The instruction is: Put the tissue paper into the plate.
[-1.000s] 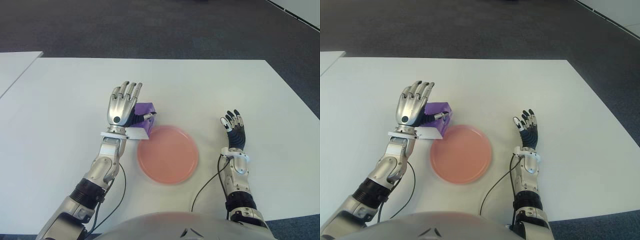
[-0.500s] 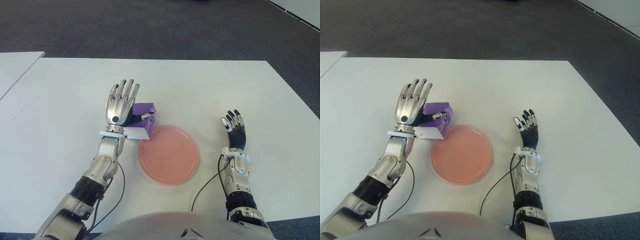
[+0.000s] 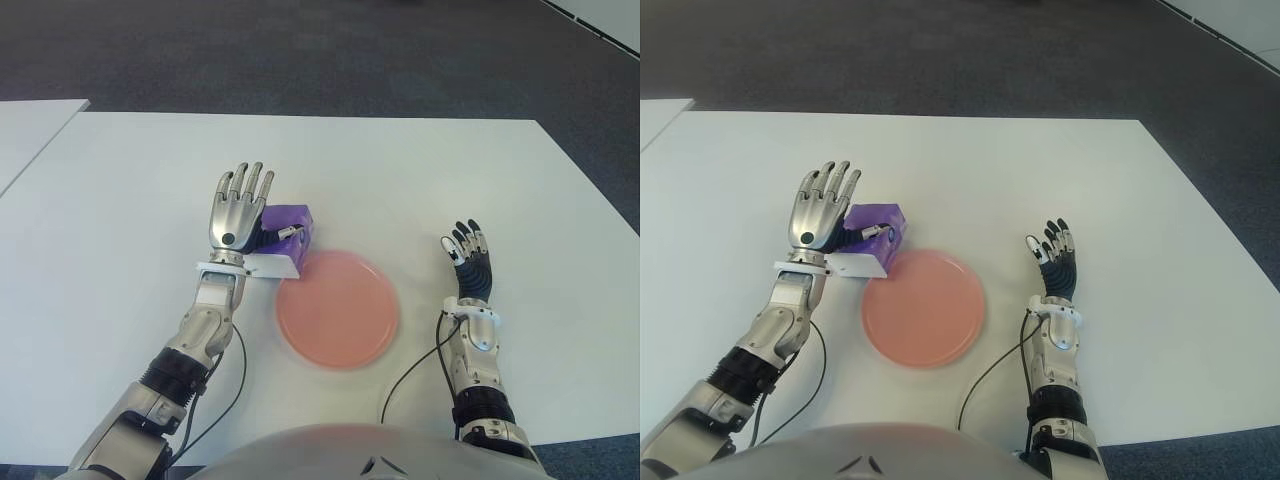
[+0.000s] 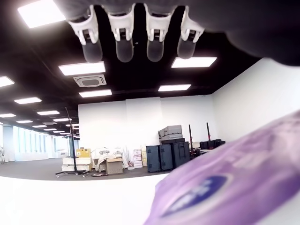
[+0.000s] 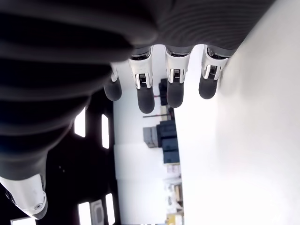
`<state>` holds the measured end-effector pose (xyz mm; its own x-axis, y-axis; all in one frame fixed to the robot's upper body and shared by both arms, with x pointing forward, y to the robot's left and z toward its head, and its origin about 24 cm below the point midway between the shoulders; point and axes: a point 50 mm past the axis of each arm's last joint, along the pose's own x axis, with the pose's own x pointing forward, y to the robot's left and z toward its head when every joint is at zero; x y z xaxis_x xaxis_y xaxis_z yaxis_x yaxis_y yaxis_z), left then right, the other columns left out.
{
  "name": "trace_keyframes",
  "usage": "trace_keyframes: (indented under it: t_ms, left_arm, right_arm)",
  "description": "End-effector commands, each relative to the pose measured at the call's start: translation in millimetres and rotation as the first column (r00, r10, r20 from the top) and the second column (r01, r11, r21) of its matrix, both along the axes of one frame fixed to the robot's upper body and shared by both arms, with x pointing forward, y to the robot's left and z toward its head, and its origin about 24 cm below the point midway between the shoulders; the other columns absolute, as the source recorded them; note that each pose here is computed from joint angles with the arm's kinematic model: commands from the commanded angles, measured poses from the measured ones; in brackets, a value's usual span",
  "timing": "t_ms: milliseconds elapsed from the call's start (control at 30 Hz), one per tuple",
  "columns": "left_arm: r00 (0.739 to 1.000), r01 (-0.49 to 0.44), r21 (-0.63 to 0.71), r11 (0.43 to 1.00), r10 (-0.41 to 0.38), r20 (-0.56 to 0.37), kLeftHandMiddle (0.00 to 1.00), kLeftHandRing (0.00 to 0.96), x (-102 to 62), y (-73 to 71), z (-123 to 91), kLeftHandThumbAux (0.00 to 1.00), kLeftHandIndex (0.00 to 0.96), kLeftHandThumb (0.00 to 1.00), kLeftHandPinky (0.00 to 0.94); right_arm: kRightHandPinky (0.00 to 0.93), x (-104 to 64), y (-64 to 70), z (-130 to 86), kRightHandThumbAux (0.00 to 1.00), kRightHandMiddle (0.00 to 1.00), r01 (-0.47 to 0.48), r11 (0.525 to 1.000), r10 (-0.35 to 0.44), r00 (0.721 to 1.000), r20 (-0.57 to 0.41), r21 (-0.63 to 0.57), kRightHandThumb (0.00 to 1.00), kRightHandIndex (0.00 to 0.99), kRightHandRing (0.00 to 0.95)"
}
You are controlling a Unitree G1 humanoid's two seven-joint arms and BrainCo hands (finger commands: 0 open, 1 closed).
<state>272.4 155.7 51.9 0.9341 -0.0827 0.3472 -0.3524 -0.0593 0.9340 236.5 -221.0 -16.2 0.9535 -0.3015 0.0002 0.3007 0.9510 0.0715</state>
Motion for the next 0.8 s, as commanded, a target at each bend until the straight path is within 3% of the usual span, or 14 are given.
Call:
trace_keyframes:
  t_ms: [33, 800]
  left_arm:
    - [1.0, 0.002, -0.002, 1.0, -0.002, -0.003, 0.0, 0.0, 0.3, 0.2, -6.4, 0.08, 0.0, 0.181, 0.0]
    - [1.0, 0.019, -0.057, 0.998, -0.02, -0.002, 0.0, 0.0, 0.8, -1.1, -13.0, 0.077, 0.0, 0.15, 0.0]
  right_arm:
    - [0.019, -38.9, 7.4, -51.0, 0.592, 0.156, 0.051, 0.995, -0.025, 0.964, -0.266, 0.091, 0.395, 0.044, 0.085]
    - [0.048, -40.4, 6.3, -51.4, 0.616, 0.155, 0.051, 0.993, -0.02, 0.962, -0.272, 0.107, 0.374, 0.026, 0.094]
